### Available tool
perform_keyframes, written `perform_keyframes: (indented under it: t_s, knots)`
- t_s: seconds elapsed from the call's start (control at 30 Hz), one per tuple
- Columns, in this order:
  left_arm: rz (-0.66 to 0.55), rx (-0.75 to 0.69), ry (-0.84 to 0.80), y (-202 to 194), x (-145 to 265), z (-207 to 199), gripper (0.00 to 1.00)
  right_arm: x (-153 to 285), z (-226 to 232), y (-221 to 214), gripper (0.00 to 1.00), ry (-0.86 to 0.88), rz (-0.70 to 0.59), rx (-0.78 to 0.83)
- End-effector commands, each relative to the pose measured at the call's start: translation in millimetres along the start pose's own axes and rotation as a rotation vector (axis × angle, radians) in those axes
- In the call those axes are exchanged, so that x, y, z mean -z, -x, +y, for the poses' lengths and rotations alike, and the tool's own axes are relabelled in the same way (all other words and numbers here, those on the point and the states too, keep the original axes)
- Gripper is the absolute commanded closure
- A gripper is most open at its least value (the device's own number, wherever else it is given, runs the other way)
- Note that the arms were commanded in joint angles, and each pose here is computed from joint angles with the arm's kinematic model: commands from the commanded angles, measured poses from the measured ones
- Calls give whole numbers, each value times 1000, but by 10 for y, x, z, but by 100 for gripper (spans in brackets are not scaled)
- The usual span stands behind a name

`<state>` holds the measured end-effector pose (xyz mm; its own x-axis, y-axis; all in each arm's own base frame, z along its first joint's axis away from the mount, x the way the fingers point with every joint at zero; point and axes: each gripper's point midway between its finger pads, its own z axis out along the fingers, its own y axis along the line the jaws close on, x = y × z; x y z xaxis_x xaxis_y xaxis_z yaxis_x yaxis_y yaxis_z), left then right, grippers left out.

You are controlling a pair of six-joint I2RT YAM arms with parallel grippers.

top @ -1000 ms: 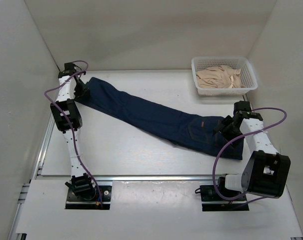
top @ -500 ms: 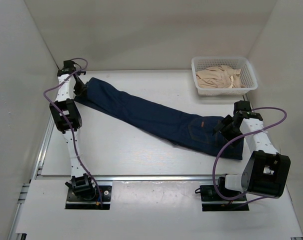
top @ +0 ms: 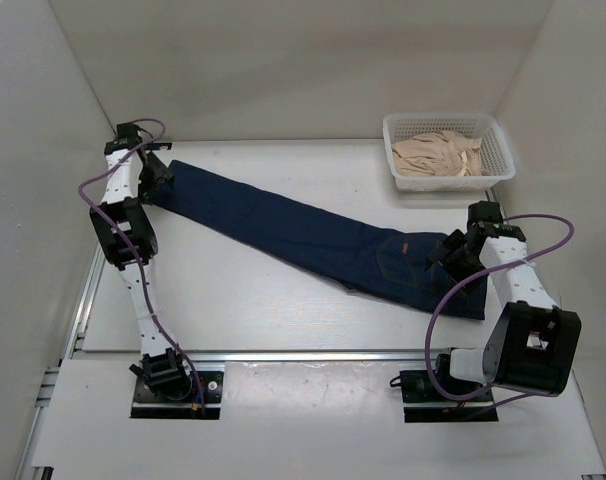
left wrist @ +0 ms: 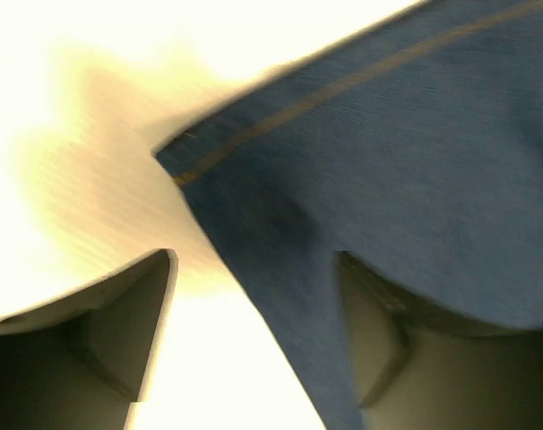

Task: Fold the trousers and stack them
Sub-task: Fold the trousers

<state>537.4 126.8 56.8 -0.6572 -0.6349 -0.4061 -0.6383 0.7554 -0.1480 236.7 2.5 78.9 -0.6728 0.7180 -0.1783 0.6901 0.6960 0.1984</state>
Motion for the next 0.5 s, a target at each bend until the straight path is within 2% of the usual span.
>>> perform_keyframes:
  t_s: [0.0,0.2,0.3,0.4,0.43,0.47]
  knots:
    - [40,29,7,-58,-94,141,9,137,69,109,18,33,-54,15]
    - [66,29,-4,-121,-325,117,12,124,15,14,18,31,-17,4]
    - [60,29,-19,-81,-389,74,21,68,-126,-112,17,88,90,-125]
    - [68,30,-41,-84,-453,27,79,64,-206,-253,11,126,119,-186]
    - [68,30,-41,-83,-453,27,90,68,-250,-307,9,122,123,-206]
    - [68,30,-41,-86,-413,30,90,59,-267,-338,9,120,125,-207]
